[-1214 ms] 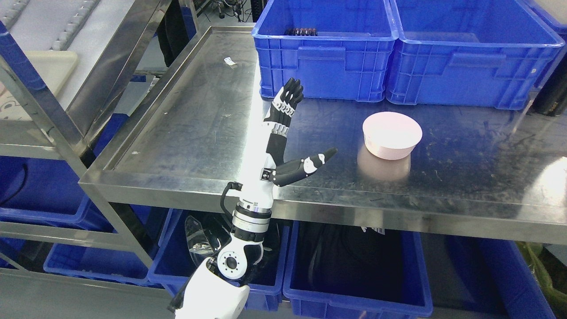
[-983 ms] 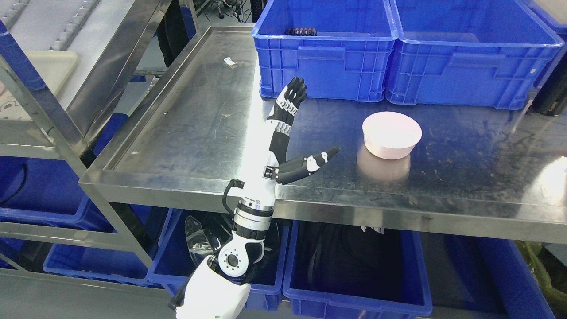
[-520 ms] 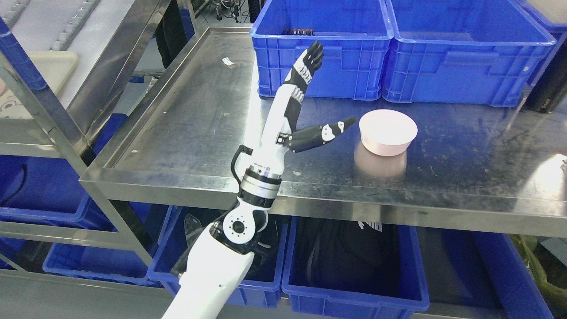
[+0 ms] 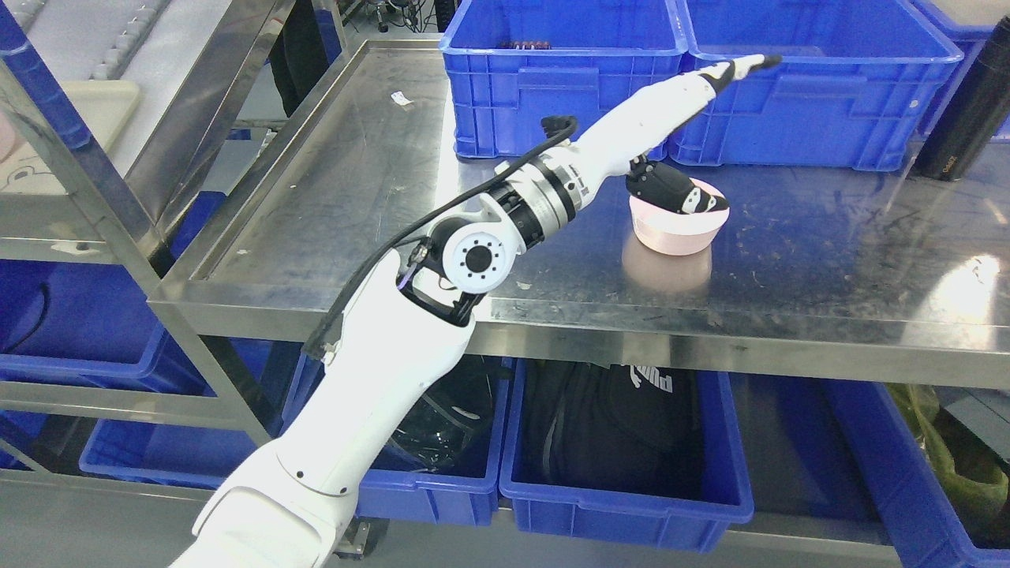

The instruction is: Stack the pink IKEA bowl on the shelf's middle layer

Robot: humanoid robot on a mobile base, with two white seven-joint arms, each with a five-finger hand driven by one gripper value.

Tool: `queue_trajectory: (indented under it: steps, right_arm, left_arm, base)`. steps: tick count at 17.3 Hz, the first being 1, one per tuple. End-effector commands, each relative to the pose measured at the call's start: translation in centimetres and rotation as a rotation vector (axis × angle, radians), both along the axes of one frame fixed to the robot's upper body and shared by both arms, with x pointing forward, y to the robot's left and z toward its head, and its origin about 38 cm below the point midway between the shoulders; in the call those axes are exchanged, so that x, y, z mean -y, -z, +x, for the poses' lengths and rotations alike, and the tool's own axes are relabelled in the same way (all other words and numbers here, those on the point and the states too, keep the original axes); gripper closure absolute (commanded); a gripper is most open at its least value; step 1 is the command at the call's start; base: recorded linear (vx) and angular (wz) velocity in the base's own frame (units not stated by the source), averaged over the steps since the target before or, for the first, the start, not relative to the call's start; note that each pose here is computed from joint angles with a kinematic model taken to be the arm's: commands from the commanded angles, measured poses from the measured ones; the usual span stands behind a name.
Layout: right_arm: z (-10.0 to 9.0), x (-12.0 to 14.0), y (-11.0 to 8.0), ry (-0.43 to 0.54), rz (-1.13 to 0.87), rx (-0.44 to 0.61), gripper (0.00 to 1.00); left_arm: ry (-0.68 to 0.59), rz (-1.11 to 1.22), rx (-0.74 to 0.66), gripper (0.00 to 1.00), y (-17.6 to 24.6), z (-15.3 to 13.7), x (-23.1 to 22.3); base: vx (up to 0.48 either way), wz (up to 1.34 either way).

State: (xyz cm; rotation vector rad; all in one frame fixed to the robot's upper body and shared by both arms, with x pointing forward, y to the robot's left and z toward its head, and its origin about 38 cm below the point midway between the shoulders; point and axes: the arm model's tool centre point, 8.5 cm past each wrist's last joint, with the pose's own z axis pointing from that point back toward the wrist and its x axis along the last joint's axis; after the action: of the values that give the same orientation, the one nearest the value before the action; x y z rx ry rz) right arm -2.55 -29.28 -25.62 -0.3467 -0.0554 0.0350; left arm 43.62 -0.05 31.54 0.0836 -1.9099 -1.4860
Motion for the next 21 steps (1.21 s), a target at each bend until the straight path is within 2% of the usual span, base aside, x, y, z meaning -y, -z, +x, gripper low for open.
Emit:
queue_trajectory:
  steps: [1,3,5,11,17,21]
  right_arm:
    - [0.7,1.1,-0.1,-0.008,-0.016,0.022,0.0]
    - [0.7,1.1,-0.1,-0.008,-0.016,0.022,0.0]
    - [0.7,1.1,-0.1,-0.008,-0.016,0.022,0.0]
    - [0.7,1.1,-0.1,-0.006,-0.016,0.022,0.0]
    - [0.7,1.1,-0.1,-0.006,-0.016,0.022,0.0]
    - [0.7,1.1,-0.1,-0.008,-0.016,0.022,0.0]
  left_arm:
    - [-0.083,0.434,0.149,0.02,-0.7,1.2,1.0]
    - [-0.134,0.601,0.168,0.0,0.7,2.8,0.1]
    - [-0.083,0.718,0.162,0.0,2.5,2.9,0.0]
    - [-0.089,0.898,0.006,0.01,4.2,5.7,-1.6]
    - [-0.109,0.937,-0.093,0.06,5.9,7.5,-2.9]
    - [0.02,0.836,-0.114,0.06,6.0,6.5,-1.5]
  base:
    - [-0.037,0.0]
    - [-0.019,0.04]
    - [0.0,0.0]
    - [0.009,0.0]
    - [0.039,-0.02]
    - [0.076,0.0]
